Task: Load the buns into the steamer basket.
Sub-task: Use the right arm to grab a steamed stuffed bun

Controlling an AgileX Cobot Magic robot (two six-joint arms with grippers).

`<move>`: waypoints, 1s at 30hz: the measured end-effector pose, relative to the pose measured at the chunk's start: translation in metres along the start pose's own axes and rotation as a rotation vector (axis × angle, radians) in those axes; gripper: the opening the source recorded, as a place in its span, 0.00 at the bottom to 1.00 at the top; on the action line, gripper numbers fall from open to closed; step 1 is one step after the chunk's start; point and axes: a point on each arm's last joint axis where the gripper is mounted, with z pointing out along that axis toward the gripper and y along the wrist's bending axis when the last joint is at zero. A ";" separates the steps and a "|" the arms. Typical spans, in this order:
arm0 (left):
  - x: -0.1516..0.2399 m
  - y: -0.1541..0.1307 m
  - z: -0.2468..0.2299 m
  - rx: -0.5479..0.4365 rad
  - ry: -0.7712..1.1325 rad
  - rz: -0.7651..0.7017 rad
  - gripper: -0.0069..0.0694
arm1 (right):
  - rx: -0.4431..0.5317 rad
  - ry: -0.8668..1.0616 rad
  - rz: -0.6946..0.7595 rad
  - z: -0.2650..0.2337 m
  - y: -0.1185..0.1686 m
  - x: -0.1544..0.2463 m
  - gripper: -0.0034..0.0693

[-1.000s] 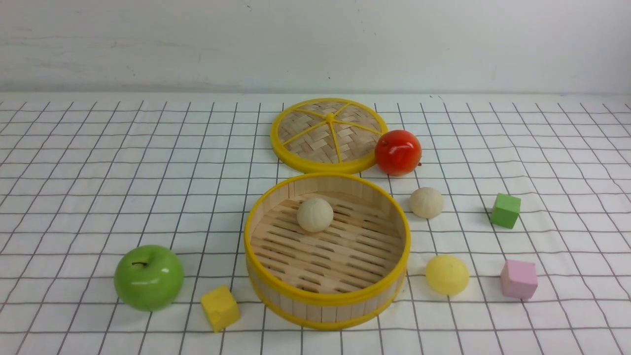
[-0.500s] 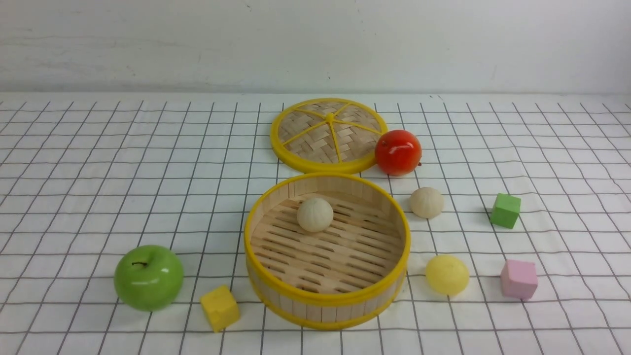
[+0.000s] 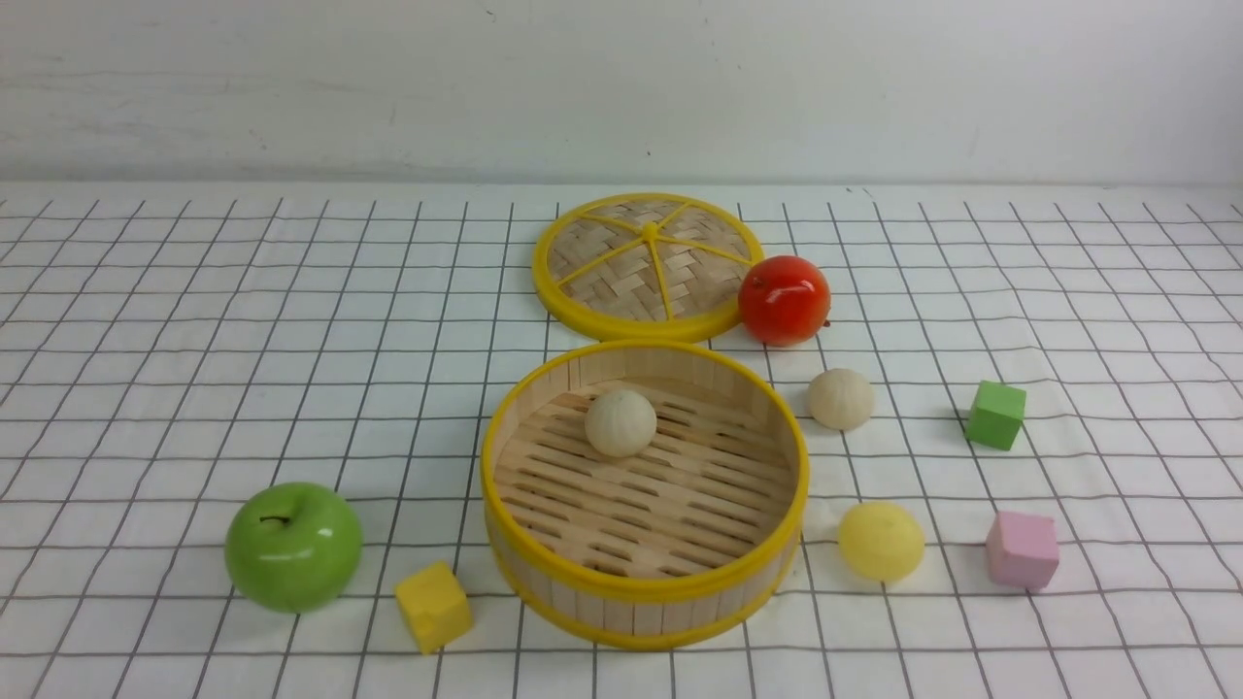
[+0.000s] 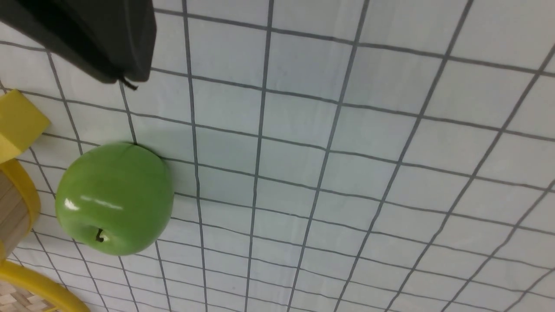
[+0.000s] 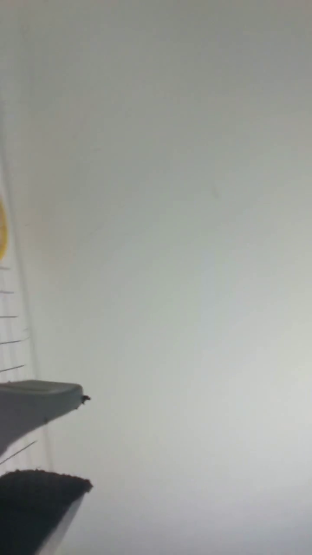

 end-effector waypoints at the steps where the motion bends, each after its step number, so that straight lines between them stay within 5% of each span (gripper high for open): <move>1: 0.000 0.000 0.000 0.000 0.000 0.000 0.10 | 0.019 0.064 -0.021 0.013 0.000 0.000 0.38; 6: 0.000 0.000 0.000 0.000 0.000 0.000 0.11 | 0.068 0.328 -0.174 0.070 -0.009 0.030 0.38; 18: 0.000 0.000 0.000 0.000 0.000 0.000 0.11 | 0.099 0.747 -0.088 0.156 -0.008 0.115 0.38; 30: 0.000 0.000 0.000 0.000 0.000 0.000 0.11 | 0.093 1.122 -0.144 0.254 0.053 0.162 0.38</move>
